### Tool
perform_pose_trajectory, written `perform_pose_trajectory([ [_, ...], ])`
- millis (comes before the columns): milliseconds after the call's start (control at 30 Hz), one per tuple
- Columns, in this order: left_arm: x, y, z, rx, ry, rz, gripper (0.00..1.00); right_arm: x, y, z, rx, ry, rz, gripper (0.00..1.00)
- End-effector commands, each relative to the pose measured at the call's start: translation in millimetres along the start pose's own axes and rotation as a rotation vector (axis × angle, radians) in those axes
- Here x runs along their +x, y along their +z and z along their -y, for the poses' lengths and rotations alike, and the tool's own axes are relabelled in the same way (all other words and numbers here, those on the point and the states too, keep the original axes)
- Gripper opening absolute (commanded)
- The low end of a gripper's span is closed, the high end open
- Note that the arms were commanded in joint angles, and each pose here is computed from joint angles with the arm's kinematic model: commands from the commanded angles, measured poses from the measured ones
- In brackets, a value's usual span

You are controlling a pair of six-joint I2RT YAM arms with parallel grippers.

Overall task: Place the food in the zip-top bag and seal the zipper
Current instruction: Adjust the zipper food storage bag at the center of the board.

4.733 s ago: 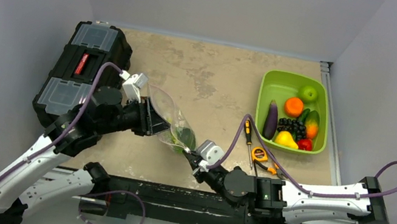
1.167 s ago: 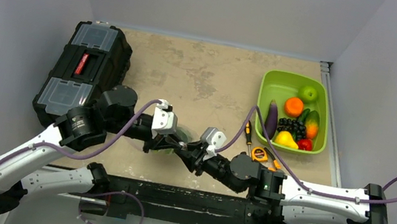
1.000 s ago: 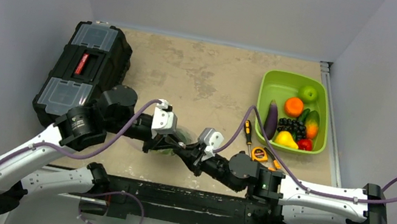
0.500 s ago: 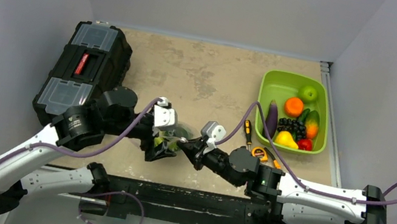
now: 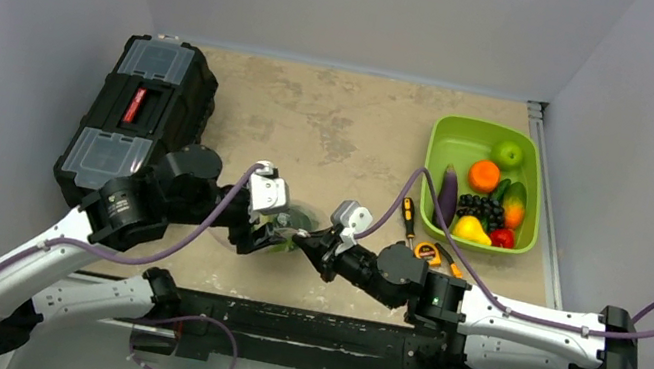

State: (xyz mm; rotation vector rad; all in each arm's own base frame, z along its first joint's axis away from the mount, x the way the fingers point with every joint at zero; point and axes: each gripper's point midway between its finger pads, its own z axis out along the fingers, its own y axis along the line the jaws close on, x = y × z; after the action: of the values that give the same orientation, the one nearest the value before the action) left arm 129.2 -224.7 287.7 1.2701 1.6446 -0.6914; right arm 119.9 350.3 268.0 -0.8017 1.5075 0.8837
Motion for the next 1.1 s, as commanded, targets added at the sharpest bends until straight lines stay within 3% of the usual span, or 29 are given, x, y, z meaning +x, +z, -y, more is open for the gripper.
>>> perform_pose_trajectory([
  [0,2.4,3.8,3.2,0.023,0.009,-0.007,0.63,-35.0,-2.7,-2.8,-0.01,0.03,0.081,0.0],
  [133,4.3,6.8,5.2,0.037,0.003,-0.014,0.54,-36.6,-2.0,-3.6,-0.012,0.032,0.083,0.0],
  [267,6.7,8.9,3.8,0.034,0.005,-0.027,0.24,-38.9,-1.7,-4.5,-0.016,0.028,0.082,0.0],
  [433,2.7,8.7,6.2,0.047,0.011,-0.004,0.0,-39.8,-2.8,-5.8,-0.024,0.021,0.069,0.0],
  [500,1.4,8.8,8.1,0.055,0.006,0.006,0.0,-45.1,-4.6,-11.3,-0.052,0.019,0.054,0.02],
  [633,-2.7,7.8,13.9,0.08,-0.01,0.032,0.0,-59.1,-16.9,-17.4,-0.081,0.038,-0.013,0.42],
  [733,-6.1,8.4,15.2,0.086,-0.015,0.056,0.0,-60.5,-26.4,-19.1,-0.09,0.043,-0.113,0.53],
  [933,-11.7,7.9,15.3,0.085,-0.047,0.064,0.0,-79.1,-39.1,-16.7,-0.074,0.103,-0.21,0.58],
  [1067,-12.3,9.3,18.5,0.108,-0.07,0.04,0.0,-81.9,-37.6,-10.3,-0.068,0.105,-0.271,0.47],
])
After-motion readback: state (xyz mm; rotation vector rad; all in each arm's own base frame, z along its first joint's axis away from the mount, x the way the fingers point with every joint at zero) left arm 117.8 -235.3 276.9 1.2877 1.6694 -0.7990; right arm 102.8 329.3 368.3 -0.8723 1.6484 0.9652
